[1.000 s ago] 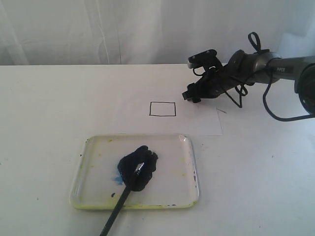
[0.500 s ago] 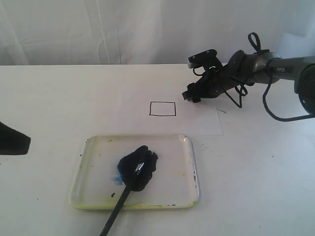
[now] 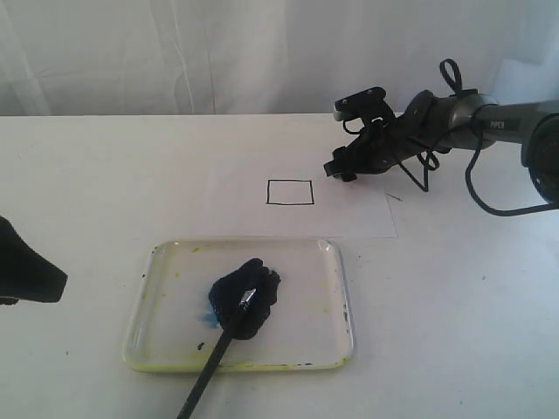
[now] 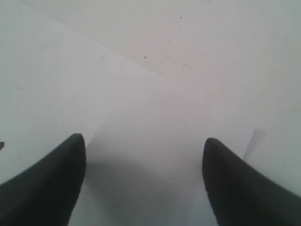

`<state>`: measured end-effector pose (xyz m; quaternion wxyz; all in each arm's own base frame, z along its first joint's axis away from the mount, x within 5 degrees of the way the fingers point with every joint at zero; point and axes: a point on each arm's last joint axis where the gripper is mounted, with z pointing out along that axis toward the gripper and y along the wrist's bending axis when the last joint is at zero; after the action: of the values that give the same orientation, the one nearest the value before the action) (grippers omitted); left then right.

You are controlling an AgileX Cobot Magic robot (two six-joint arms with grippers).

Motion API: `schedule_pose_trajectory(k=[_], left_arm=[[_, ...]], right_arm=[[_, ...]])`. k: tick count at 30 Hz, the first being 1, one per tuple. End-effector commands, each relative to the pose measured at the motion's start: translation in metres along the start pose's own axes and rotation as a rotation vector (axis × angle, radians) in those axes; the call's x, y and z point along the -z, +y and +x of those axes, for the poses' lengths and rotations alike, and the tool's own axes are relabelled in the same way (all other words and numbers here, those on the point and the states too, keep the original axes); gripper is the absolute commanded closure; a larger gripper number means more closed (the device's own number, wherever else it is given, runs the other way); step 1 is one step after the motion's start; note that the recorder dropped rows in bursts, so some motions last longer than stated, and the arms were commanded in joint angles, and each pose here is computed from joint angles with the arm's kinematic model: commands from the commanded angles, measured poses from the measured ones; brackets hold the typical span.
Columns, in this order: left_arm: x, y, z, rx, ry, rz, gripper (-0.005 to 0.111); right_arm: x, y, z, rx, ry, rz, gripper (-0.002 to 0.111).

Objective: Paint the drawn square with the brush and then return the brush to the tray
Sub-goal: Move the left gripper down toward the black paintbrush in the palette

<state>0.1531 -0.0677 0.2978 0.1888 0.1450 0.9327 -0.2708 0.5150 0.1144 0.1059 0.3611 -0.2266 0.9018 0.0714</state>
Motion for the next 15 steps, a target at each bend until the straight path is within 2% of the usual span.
schedule_pose_trajectory(k=[1,6,12,15], left_arm=[[-0.005,-0.007,0.001,-0.007,0.046,0.028,0.045],[-0.013,-0.011,0.0,-0.025,0.066,0.004,0.045],[-0.016,-0.009,-0.003,-0.045,0.09,-0.134,0.045],[-0.02,-0.014,-0.005,-0.074,0.105,-0.149,0.045]], right_arm=[[-0.003,0.0,0.005,0.027,0.018,-0.001,0.042],[-0.003,0.0,0.005,0.01,0.018,-0.001,0.042],[-0.003,0.0,0.004,0.008,0.014,0.002,0.042],[-0.003,0.0,0.004,0.008,0.013,0.004,0.042]])
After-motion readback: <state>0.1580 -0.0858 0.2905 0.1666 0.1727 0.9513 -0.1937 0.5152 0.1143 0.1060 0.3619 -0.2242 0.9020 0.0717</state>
